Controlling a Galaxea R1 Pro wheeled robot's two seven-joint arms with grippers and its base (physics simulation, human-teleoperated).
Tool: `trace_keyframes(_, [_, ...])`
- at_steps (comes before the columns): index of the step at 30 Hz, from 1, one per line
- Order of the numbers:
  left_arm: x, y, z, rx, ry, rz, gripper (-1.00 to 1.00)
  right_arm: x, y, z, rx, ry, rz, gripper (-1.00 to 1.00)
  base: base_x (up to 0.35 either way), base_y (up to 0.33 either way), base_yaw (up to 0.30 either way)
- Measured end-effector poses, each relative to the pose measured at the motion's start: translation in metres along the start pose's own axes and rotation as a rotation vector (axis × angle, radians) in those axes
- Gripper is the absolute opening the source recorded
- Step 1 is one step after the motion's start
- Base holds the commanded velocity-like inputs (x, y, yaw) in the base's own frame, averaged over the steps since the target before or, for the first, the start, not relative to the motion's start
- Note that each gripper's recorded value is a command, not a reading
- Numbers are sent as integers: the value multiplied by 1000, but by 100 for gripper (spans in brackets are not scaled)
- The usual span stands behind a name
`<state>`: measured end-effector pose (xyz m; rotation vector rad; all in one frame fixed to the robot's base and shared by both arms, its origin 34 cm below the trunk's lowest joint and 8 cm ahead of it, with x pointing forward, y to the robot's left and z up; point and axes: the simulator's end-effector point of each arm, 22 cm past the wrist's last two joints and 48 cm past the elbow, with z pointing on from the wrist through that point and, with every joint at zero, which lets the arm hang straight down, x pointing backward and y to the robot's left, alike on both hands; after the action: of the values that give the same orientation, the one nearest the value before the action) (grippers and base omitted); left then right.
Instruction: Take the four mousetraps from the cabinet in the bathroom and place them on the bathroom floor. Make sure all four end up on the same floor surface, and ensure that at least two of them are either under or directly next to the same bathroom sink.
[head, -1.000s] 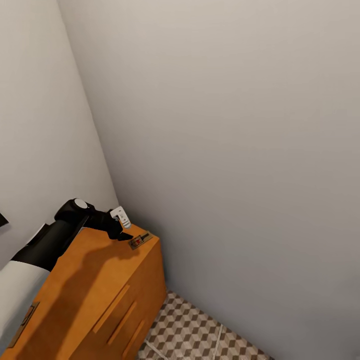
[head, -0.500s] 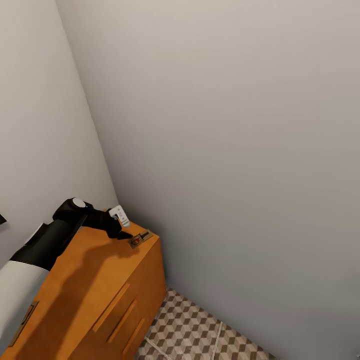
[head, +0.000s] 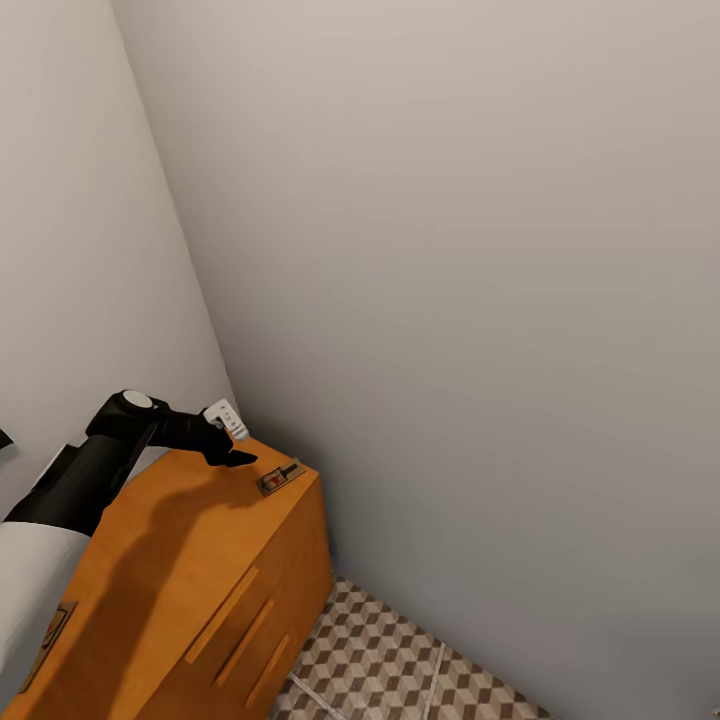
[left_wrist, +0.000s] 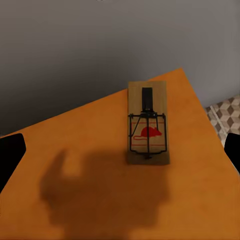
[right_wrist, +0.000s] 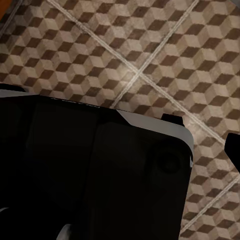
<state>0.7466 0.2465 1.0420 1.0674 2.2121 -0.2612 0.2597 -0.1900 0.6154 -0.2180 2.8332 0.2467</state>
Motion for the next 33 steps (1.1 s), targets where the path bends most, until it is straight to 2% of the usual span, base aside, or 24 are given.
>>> trace_keyframes(18, [-4,-6,6,13,-5,0,100,0,0,0,-1,0,0,100,0,0,0])
trace_keyframes(33, [0,-12,19,34,3,-7,100,7,1,1,-3,17,3,100,0,0,0])
